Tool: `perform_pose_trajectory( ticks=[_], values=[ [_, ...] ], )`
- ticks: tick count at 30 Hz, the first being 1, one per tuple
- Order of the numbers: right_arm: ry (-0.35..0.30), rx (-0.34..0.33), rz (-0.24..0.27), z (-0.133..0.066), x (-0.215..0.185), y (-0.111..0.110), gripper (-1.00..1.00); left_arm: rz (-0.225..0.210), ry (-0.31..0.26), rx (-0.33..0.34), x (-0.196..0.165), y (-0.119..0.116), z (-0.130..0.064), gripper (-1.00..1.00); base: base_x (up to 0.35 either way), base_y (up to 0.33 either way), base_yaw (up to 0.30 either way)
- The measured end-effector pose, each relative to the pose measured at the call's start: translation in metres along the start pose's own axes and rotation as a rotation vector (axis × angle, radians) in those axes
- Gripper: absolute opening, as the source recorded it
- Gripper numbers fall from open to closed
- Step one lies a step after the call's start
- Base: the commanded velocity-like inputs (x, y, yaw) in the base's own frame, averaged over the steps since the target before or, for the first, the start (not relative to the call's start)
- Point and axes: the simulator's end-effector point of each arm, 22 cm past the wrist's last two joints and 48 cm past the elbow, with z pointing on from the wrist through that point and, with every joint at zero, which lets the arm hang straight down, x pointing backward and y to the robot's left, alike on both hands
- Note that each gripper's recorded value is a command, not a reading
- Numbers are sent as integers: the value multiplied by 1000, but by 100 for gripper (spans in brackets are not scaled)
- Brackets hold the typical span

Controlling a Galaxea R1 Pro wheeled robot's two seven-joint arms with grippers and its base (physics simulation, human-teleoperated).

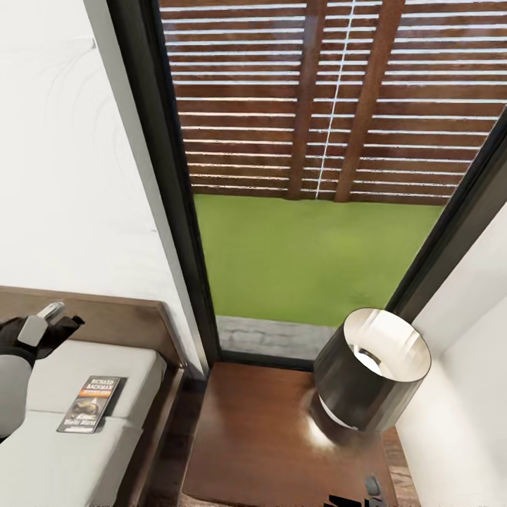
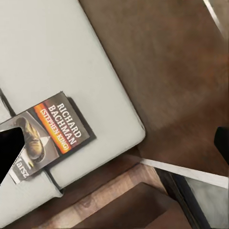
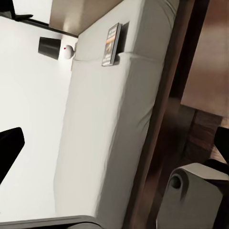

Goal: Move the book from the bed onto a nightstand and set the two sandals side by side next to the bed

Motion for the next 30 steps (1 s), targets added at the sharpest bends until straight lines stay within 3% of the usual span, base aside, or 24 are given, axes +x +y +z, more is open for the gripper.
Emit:
perform_pose_trajectory(
  ticks=[4, 10, 19, 30],
  values=[
    [2, 1, 5, 0, 2, -1, 100, -22, -8, -26, 20, 12, 15, 100, 0, 0, 0],
    [4, 3, 11, 0, 3, -3, 100, -42, -88, -42, 14, 19, 22, 100, 0, 0, 0],
    [4, 4, 13, 0, 4, -3, 100, -44, -96, -39, 15, 19, 23, 100, 0, 0, 0],
    [5, 9, 12, 0, 4, -4, 100, -39, 26, -59, 72, 26, 35, 100, 0, 0, 0]
  ],
)
